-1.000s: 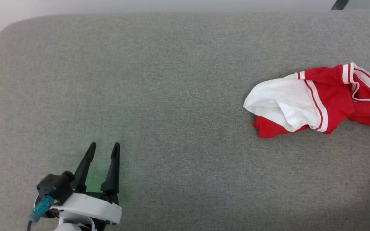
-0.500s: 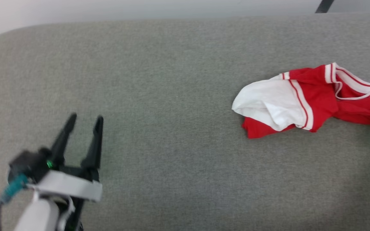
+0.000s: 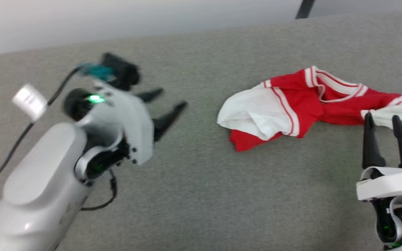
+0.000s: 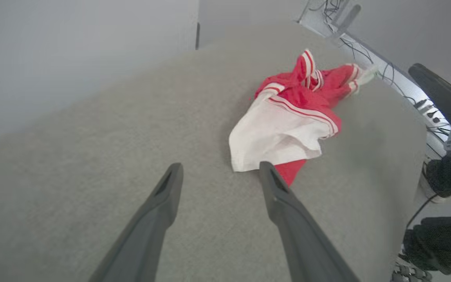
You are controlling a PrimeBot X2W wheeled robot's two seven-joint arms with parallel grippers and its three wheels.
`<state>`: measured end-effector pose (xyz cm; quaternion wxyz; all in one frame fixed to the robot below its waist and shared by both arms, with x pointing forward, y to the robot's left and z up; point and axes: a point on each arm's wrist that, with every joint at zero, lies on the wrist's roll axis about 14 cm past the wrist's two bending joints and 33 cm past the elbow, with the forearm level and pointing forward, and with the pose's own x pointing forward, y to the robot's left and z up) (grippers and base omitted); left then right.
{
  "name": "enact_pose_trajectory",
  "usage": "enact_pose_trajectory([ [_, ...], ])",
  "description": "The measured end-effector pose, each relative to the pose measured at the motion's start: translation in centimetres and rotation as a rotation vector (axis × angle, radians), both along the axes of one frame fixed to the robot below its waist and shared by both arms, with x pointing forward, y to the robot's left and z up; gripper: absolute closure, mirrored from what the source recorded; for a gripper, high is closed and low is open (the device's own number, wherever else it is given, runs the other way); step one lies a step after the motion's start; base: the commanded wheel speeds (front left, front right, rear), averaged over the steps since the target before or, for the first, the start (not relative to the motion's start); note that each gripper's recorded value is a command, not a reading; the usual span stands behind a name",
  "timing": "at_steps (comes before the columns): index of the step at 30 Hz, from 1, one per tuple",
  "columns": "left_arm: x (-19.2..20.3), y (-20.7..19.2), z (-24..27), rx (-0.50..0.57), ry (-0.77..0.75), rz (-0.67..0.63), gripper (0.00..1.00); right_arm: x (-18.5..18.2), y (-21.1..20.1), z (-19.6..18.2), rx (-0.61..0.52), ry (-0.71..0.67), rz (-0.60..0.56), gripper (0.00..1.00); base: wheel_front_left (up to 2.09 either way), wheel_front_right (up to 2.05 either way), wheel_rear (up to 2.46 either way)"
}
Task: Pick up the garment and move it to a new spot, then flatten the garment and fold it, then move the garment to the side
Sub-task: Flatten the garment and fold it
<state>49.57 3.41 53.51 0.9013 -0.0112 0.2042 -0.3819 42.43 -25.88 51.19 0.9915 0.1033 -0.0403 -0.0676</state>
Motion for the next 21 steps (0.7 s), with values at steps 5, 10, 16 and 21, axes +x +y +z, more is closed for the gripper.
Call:
enact_pose_trajectory([
  [5,-0.3,-3.6,-2.9,0.021,0.314,-0.117,0.00,-0.8,0.3,0.7,0.010,-0.019,-0.005,0.00,0.00,0.00,0.00],
  [10,2.1,-4.4,-4.9,0.051,0.429,-0.114,0.00,-1.5,0.2,0.3,0.011,-0.009,-0.015,0.00,0.00,0.00,0.00],
  [16,3.9,-6.5,-7.9,0.030,0.549,-0.123,0.00,-2.3,-0.8,-1.0,0.020,0.023,-0.052,0.00,0.00,0.00,0.00],
  [21,4.3,-8.6,-10.5,0.022,0.626,-0.161,0.00,-2.8,-2.1,-1.9,0.015,0.046,-0.094,0.00,0.00,0.00,0.00],
])
